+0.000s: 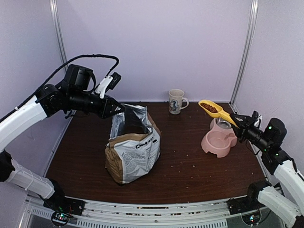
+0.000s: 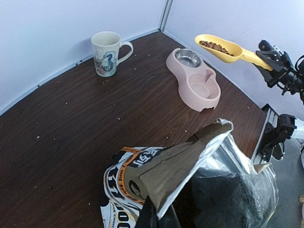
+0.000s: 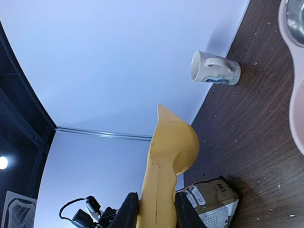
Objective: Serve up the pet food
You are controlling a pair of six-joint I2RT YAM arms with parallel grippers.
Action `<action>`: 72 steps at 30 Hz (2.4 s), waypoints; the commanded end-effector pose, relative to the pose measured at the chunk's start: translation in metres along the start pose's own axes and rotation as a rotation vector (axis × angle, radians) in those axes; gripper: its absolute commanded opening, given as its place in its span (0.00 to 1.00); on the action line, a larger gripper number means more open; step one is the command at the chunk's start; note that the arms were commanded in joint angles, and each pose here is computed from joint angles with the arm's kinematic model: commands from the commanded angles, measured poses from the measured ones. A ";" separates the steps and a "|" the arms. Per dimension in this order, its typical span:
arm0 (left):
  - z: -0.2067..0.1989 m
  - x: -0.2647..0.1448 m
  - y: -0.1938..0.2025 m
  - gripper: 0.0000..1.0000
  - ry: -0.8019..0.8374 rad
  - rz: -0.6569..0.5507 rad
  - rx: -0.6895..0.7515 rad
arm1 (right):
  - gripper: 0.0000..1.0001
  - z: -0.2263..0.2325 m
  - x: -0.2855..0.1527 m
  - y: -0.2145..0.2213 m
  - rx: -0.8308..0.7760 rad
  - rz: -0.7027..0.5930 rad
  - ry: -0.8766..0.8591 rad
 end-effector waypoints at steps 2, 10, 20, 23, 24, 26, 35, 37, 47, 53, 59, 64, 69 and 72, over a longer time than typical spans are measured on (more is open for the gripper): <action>0.000 -0.024 -0.022 0.00 0.125 -0.178 0.155 | 0.14 -0.042 -0.022 -0.005 -0.031 -0.050 0.140; 0.016 -0.011 -0.009 0.00 0.112 -0.157 0.149 | 0.14 -0.071 -0.044 -0.006 -0.060 -0.124 0.298; 0.020 -0.013 0.002 0.00 0.085 -0.155 0.145 | 0.15 -0.076 -0.050 -0.009 -0.163 -0.090 0.491; 0.021 -0.013 0.003 0.00 0.075 -0.156 0.146 | 0.15 -0.070 -0.050 -0.012 -0.207 -0.073 0.535; 0.022 -0.013 0.003 0.00 0.072 -0.156 0.145 | 0.15 -0.070 -0.050 -0.013 -0.215 -0.067 0.553; 0.022 -0.013 0.003 0.00 0.070 -0.153 0.146 | 0.15 -0.067 -0.050 -0.016 -0.240 -0.061 0.577; 0.022 -0.012 0.003 0.00 0.068 -0.147 0.150 | 0.15 -0.047 -0.051 -0.026 -0.343 -0.026 0.660; 0.022 -0.012 0.004 0.00 0.071 -0.145 0.150 | 0.16 -0.042 -0.051 -0.027 -0.365 -0.012 0.677; 0.021 -0.012 0.004 0.00 0.083 -0.142 0.151 | 0.16 -0.021 -0.054 -0.036 -0.494 0.117 0.811; 0.021 -0.013 0.004 0.00 0.086 -0.142 0.152 | 0.16 -0.001 -0.051 -0.043 -0.561 0.172 0.813; 0.020 -0.013 0.004 0.00 0.096 -0.144 0.153 | 0.16 0.012 -0.046 -0.047 -0.634 0.282 0.814; 0.018 -0.014 0.004 0.00 0.111 -0.142 0.153 | 0.16 0.029 -0.046 -0.052 -0.704 0.293 0.807; 0.006 -0.022 0.002 0.00 0.186 -0.147 0.184 | 0.16 0.068 -0.036 -0.036 -0.752 0.351 0.580; -0.005 -0.029 -0.002 0.00 0.213 -0.177 0.185 | 0.16 0.104 -0.024 -0.011 -0.734 0.404 0.323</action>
Point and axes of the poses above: each gripper's point midway between its finger pads, its own x axis out along the fingers, its own z axis along the line the jaws close on, y = z × x, the point moved 9 cm from there along -x, back along the fingers, and after that the axes turned 9 degrees about -x, right-handed, at the moved point
